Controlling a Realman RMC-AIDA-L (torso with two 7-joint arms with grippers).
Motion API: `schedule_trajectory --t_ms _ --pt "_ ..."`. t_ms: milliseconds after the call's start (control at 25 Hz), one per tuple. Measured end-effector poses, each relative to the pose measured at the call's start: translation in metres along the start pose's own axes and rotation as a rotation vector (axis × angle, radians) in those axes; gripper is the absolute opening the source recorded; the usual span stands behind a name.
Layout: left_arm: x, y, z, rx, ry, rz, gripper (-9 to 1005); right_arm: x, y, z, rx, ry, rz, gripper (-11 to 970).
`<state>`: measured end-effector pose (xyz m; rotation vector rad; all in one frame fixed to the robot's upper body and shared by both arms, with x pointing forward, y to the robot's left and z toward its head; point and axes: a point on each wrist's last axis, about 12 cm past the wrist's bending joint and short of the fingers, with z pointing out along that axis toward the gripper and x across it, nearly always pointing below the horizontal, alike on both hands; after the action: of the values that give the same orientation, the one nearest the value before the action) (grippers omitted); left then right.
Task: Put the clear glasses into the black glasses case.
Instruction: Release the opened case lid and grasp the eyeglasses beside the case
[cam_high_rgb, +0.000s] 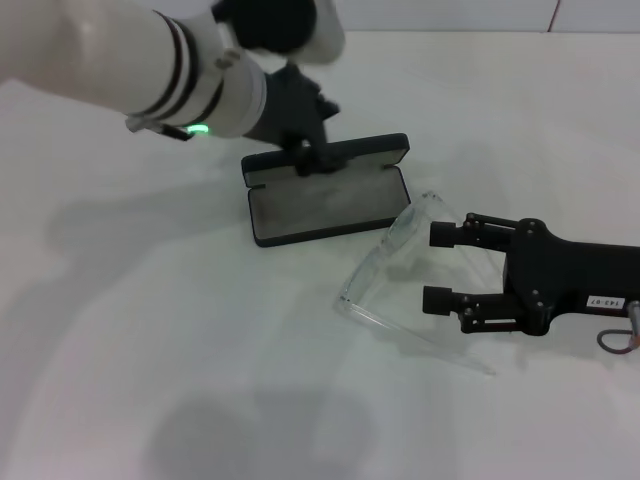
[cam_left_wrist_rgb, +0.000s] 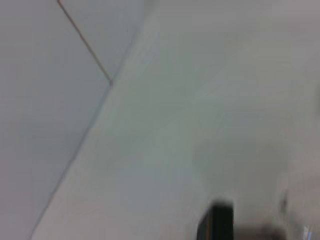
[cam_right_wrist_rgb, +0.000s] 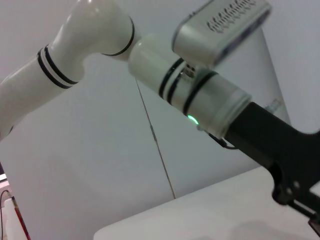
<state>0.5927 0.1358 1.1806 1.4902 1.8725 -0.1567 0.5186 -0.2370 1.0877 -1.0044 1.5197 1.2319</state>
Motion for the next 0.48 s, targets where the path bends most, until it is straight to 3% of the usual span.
schedule_trajectory --t_ms 200,320,480 --pt "0.010 0.006 -0.037 0.030 -0.334 -0.171 488 -0.005 -0.002 -0.005 0.011 0.000 -0.019 780" --pt "0.031 0.003 -0.061 0.044 -0.546 -0.249 484 -0.009 -0.005 -0.011 0.028 -0.007 -0.031 778" --pt "0.062 -0.008 -0.075 0.092 -0.777 -0.345 487 -0.019 -0.013 -0.022 0.065 0.012 -0.045 776"
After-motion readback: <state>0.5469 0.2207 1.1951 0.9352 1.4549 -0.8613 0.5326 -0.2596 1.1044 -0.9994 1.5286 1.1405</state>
